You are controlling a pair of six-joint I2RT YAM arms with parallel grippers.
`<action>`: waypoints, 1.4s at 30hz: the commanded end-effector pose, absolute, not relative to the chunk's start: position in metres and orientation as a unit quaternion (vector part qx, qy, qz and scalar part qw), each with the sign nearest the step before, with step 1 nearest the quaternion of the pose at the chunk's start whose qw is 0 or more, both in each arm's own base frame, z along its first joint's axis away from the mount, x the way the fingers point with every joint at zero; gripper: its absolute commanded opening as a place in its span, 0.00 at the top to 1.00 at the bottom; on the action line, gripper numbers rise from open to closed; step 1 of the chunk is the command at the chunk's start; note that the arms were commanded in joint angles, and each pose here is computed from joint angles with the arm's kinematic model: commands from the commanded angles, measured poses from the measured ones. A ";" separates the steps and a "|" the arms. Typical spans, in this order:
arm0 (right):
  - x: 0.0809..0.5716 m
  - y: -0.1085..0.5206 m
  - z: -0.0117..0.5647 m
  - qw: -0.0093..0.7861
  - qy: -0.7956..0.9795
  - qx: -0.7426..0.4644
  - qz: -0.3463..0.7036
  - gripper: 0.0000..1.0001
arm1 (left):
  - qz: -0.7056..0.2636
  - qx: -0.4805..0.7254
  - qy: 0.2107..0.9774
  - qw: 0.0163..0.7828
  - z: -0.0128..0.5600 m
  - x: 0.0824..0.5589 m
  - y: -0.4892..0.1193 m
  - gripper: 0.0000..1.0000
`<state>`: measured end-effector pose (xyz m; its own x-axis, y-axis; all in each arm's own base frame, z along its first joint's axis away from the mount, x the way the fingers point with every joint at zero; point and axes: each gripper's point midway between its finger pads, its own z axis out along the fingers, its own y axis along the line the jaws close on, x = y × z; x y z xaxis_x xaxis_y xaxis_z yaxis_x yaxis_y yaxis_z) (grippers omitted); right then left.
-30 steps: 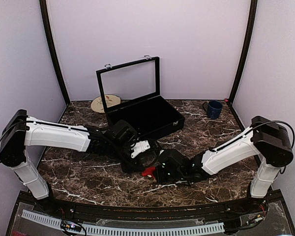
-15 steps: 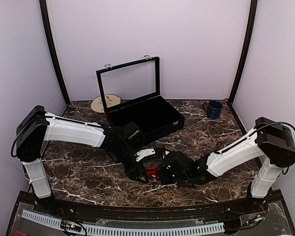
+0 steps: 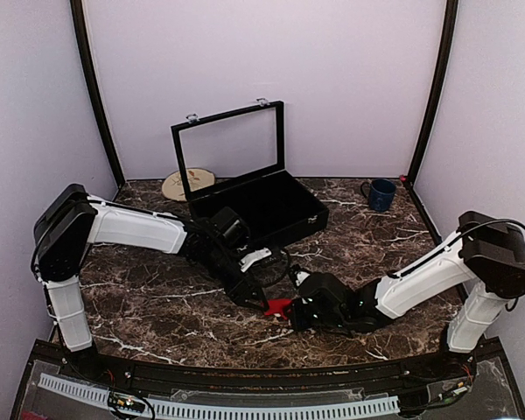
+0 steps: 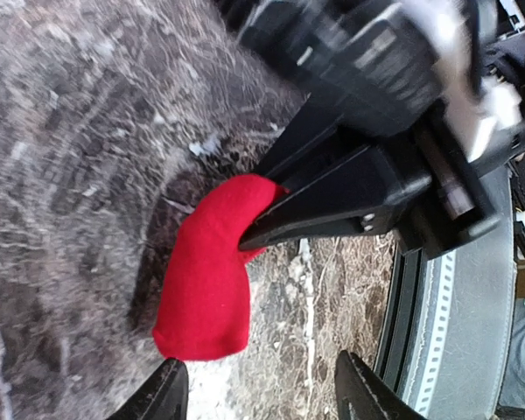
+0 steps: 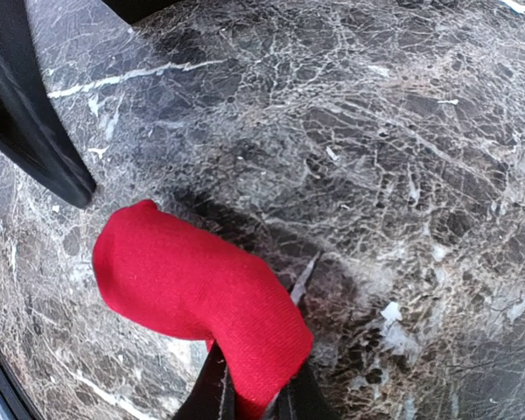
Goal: Roll the socks
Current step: Roll the sock at the center of the board, then pass from the right arm to the left
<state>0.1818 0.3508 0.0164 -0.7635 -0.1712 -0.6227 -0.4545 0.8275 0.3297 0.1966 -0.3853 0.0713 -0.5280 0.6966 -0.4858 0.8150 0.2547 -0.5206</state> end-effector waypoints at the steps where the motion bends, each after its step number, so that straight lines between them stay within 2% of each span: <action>1: 0.156 0.308 -0.028 0.234 0.935 -0.214 0.159 1.00 | -0.414 0.480 0.772 0.052 0.070 0.190 -0.395 0.38; 6: 0.155 0.309 -0.029 0.233 0.933 -0.220 0.164 1.00 | -0.424 0.483 0.765 0.035 0.060 0.193 -0.402 0.37; 16: 0.151 0.315 -0.027 0.232 0.926 -0.236 0.182 1.00 | -0.431 0.481 0.761 0.050 0.053 0.209 -0.414 0.35; 26: 0.147 0.312 -0.031 0.224 0.926 -0.246 0.182 1.00 | -0.366 0.493 0.783 0.094 0.055 0.234 -0.400 0.35; 33: 0.146 0.311 -0.030 0.222 0.924 -0.254 0.182 1.00 | -0.365 0.498 0.779 0.108 0.066 0.240 -0.401 0.35; 42: 0.146 0.315 -0.027 0.226 0.920 -0.260 0.188 1.00 | -0.435 0.505 0.742 0.075 0.075 0.218 -0.410 0.34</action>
<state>0.1747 0.3509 0.0175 -0.7188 -0.2362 -0.6539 -0.5431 0.7779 0.3160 0.2283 -0.4027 0.0495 -0.5034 0.7042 -0.5006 0.8219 0.2117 -0.5288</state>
